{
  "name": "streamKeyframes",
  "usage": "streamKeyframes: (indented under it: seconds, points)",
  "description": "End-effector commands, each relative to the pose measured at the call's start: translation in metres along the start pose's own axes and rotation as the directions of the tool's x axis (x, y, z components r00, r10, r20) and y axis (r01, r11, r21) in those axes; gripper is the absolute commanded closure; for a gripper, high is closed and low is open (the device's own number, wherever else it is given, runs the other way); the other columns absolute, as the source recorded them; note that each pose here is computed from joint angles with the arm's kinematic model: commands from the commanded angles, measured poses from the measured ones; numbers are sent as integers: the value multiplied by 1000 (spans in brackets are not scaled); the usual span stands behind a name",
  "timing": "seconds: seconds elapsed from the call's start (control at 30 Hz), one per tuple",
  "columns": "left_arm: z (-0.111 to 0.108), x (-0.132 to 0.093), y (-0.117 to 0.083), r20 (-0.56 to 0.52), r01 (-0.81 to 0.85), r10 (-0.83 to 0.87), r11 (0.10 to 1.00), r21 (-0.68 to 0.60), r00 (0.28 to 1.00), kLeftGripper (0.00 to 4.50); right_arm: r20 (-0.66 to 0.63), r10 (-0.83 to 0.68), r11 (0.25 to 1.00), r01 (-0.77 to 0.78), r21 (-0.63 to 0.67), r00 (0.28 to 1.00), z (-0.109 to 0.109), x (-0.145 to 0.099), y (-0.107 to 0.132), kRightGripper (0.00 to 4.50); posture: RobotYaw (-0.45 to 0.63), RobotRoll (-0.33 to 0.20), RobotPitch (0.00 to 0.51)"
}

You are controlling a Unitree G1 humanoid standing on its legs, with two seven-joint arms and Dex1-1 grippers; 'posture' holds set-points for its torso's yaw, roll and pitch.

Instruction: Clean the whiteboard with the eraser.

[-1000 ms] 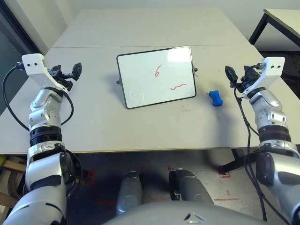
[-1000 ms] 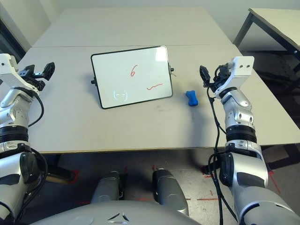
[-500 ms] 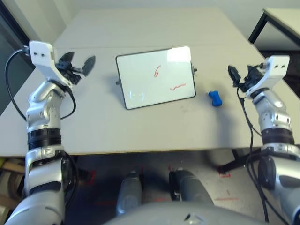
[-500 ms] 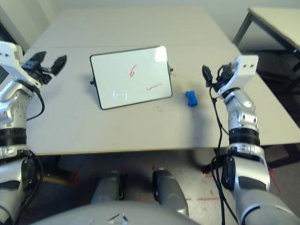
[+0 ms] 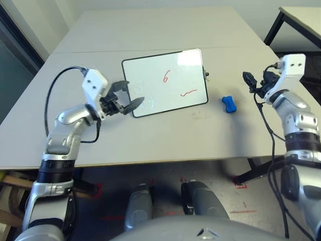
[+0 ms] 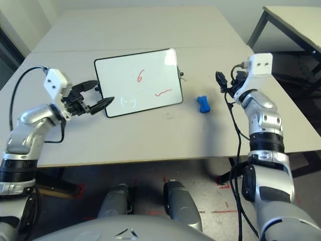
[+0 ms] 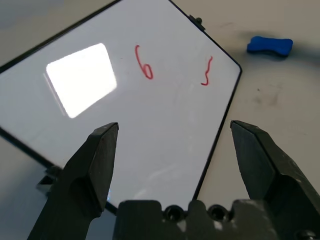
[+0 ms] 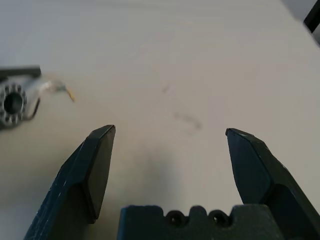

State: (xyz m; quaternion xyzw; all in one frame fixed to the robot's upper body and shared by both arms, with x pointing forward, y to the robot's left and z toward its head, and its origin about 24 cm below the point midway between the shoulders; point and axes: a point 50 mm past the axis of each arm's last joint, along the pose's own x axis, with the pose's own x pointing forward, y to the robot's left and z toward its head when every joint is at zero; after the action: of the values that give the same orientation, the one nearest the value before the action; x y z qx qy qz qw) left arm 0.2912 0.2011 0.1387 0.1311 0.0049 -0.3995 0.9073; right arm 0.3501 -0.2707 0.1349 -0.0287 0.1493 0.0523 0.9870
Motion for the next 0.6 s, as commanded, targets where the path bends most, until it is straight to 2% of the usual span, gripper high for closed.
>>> streamKeyframes:
  seconds: [0.03,0.27,0.4,0.6]
  points:
    - [-4,2,-4,-14,17,-17,1000,15,1000,0,-167,-29,995,13,-97,986,13,-9,6,28,-145,0,86]
    - [-3,5,-7,-16,57,-57,998,27,998,0,-390,17,999,-34,-35,920,29,-22,22,28,-160,0,94]
    - [0,7,-13,-16,101,-101,994,34,995,0,-458,73,997,-71,22,886,33,-21,39,28,-155,0,95]
    - [2,7,-17,-16,119,-119,992,35,993,0,-510,62,998,-68,8,858,24,-14,49,28,-138,0,92]
